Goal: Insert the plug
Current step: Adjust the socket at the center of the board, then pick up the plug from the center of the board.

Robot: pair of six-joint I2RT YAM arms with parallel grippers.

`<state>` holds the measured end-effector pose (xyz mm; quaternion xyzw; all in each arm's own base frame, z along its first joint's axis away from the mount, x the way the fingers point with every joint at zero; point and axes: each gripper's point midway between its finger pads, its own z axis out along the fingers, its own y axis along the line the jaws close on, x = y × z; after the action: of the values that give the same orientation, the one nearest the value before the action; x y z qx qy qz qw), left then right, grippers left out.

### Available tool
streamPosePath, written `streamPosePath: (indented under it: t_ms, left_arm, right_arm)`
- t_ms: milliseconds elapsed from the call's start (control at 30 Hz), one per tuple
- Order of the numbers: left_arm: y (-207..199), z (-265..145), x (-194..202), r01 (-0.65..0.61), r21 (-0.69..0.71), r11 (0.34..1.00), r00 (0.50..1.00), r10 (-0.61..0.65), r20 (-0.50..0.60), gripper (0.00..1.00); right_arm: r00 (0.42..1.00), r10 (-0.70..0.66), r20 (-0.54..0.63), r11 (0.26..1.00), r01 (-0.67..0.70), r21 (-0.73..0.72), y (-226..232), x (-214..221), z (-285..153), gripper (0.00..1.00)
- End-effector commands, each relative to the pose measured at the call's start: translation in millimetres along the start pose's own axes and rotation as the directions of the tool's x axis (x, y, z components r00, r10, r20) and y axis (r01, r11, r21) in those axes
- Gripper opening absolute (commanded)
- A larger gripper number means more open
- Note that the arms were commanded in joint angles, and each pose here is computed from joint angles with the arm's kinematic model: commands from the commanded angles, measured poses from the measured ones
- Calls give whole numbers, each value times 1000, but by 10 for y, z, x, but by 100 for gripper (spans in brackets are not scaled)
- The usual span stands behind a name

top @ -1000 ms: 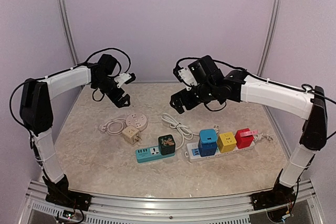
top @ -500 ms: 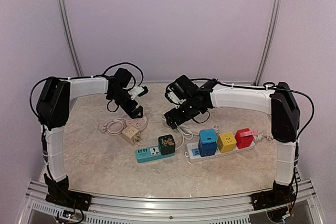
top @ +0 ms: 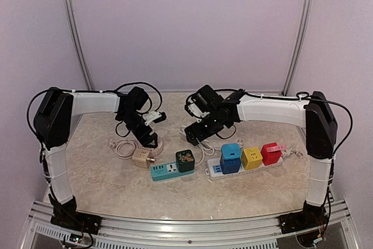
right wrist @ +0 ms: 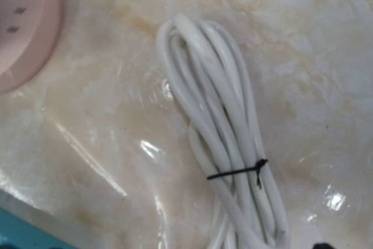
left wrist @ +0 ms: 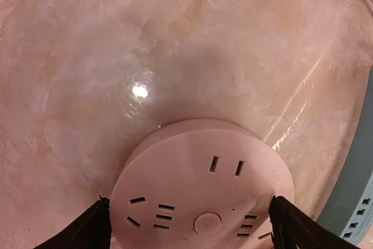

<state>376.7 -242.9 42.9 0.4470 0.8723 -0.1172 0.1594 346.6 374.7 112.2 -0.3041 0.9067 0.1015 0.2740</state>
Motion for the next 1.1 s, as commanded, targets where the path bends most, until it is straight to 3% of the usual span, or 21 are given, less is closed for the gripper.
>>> streamPosePath:
  t_ms: [0, 167, 267, 333, 400, 467, 533, 667, 1067]
  left_arm:
    - [-201, -201, 322, 4, 44, 999, 995, 0, -100, 91]
    - [-259, -699, 50, -75, 28, 997, 997, 75, 5, 96]
    - [-518, -997, 89, -245, 91, 965, 969, 240, 61, 96]
    - [-742, -1047, 321, -413, 147, 899, 911, 410, 53, 94]
    - [-893, -1007, 599, -584, 174, 793, 807, 591, 13, 94]
    - [-885, -932, 707, -667, 152, 730, 732, 680, -50, 95]
    - [-782, -824, 633, -681, 109, 724, 717, 689, -107, 95]
    - [-738, -672, 500, -690, 92, 718, 712, 696, -90, 94]
    - [-869, -340, 763, -703, 162, 693, 679, 721, -139, 83]
  right_arm:
    - [998, 0, 55, 1000, 1, -26, 43, -109, -180, 91]
    - [998, -25, 61, 999, 27, -23, 72, -97, -221, 91]
    - [997, -37, 67, 999, 38, -16, 86, -80, -256, 91]
    - [996, -46, 79, 999, 48, -16, 101, -74, -280, 91]
    - [995, -47, 90, 999, 49, -19, 109, -63, -290, 92]
    - [994, -45, 98, 999, 48, -23, 118, -73, -295, 92]
    - [994, -42, 101, 999, 45, -29, 144, -87, -303, 92]
    - [993, -60, 99, 998, 63, -23, 203, -58, -341, 92]
    - [992, -82, 94, 996, 84, -9, 219, -15, -325, 92]
